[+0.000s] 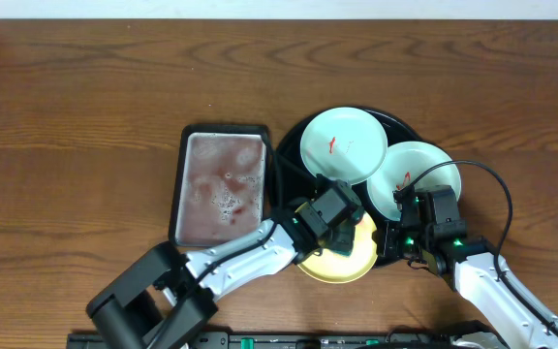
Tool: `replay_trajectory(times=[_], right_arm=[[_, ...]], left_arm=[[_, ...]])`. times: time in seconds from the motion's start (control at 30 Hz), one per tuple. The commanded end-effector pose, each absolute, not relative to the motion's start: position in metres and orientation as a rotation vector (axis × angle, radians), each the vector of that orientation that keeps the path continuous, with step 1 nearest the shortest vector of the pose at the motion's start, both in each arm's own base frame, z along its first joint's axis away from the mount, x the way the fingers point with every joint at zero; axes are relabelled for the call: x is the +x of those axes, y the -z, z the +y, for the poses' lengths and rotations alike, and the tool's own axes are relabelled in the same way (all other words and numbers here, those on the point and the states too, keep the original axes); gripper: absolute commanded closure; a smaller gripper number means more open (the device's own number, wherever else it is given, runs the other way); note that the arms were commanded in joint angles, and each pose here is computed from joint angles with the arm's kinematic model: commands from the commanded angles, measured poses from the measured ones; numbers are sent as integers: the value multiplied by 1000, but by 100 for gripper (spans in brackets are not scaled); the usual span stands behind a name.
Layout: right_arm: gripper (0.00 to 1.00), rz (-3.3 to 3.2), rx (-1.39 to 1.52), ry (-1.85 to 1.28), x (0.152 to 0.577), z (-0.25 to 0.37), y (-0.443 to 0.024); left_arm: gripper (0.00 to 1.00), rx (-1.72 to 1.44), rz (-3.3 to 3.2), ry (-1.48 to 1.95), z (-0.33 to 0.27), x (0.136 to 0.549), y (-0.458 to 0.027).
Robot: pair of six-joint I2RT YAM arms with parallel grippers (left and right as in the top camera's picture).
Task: Clean dirty plates on tray and stack at the side
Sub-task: 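Scrub the yellow plate with the sponge while the right gripper holds it, then return the sponge to the tray and release it with the left gripper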
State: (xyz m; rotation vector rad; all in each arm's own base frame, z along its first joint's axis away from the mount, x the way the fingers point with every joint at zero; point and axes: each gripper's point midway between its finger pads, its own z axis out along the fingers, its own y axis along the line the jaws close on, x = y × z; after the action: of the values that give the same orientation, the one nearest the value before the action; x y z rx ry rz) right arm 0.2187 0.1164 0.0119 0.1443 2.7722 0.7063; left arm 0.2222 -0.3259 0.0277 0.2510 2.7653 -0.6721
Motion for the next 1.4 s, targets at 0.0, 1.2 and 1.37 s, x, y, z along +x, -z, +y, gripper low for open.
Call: replay_trajectory(times=[0.0,1.2,1.37], right_arm=[[99,2784,141,-700,216,116,-9],[84,2794,140,-713,213,117,-9],[93,2784,137,-715,215,117,-10]], left_arm=[[92,310,2760,596,-319,226,-21],[92,-182,2788,128,-92,311,-50],[92,-147,2837,98,-93,314,-24]])
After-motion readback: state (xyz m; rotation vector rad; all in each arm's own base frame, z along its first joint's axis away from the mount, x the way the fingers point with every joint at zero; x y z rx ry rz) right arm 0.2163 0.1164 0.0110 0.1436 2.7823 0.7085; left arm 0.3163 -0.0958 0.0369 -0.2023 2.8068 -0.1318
